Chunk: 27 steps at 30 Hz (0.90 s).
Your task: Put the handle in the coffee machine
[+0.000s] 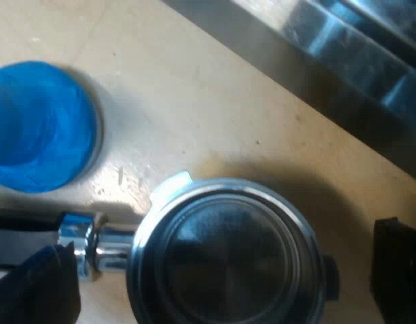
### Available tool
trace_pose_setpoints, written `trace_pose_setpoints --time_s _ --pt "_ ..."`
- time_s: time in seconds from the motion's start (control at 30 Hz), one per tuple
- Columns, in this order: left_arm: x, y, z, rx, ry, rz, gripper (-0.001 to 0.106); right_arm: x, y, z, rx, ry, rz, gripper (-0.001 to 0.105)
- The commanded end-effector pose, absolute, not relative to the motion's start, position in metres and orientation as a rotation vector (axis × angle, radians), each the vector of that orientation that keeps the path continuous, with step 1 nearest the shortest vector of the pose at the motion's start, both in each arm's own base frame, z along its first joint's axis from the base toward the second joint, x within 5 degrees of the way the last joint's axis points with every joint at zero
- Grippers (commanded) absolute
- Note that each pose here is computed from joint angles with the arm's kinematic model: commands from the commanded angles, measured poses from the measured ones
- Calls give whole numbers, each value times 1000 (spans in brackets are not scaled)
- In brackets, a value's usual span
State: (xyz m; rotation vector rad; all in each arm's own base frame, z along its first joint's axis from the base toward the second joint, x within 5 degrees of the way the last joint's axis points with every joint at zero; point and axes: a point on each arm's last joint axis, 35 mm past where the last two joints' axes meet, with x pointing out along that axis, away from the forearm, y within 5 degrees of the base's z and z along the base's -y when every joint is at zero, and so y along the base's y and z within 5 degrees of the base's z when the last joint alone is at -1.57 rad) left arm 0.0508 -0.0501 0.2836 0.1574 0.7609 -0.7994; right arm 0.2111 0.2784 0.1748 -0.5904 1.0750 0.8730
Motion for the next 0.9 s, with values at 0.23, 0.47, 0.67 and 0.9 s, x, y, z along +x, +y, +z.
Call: trace_pose_setpoints --time_s 0.23,0.47,0.67,0.9 --pt "51 -50 285 160 756 -790 86 219 278 165 -581 1107 896 87" --pt "51 -50 285 171 752 -795 86 219 278 160 -601 1115 904 87" --pt "51 -50 285 171 752 -795 86 219 278 160 -597 1117 909 45" --pt "51 -50 285 171 752 -795 86 218 277 165 -584 1117 902 0"
